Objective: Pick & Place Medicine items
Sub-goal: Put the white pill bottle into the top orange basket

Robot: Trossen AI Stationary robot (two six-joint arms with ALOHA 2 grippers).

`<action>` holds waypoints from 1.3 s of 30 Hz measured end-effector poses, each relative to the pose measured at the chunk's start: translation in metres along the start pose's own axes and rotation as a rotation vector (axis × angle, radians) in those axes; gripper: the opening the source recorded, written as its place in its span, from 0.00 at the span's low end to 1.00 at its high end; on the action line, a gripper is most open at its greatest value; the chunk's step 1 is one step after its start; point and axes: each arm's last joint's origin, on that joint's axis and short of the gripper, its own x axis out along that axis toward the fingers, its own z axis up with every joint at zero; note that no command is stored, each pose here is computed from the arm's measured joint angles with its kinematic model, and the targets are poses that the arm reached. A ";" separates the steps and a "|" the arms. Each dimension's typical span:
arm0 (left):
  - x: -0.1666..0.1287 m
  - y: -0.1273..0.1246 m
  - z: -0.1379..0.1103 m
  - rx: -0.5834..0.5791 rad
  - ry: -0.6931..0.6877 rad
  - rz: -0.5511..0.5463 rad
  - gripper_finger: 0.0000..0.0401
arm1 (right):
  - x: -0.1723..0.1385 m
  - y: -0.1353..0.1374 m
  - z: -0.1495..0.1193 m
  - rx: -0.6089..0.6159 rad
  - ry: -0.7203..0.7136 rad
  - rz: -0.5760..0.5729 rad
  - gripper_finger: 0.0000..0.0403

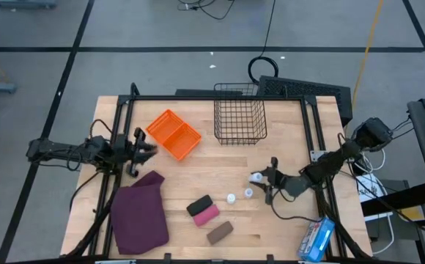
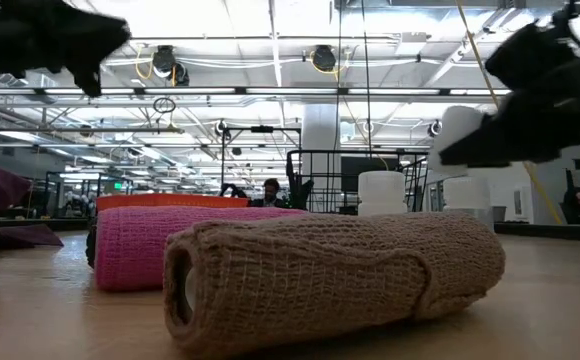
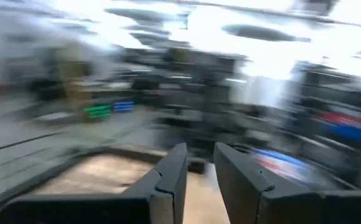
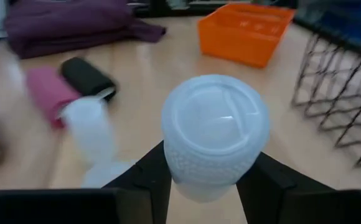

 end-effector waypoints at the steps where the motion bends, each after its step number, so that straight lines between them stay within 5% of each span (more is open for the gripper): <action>1: 0.001 0.002 0.001 -0.014 -0.002 0.085 0.23 | 0.004 -0.002 0.004 -0.017 -0.001 0.008 0.33; 6: 0.016 0.002 0.003 -0.056 0.116 0.227 0.23 | 0.026 -0.014 0.029 -0.066 -0.022 0.043 0.33; 18: 0.133 -0.031 0.025 0.003 0.583 0.123 0.28 | 0.055 -0.039 0.056 -0.147 0.077 -0.012 0.33; 29: 0.268 -0.058 -0.023 0.216 0.787 -0.086 0.65 | 0.063 -0.034 0.044 -0.148 0.111 0.023 0.33; 39: 0.311 -0.068 -0.071 0.287 0.897 -0.143 0.70 | 0.064 -0.033 0.043 -0.147 0.115 0.039 0.33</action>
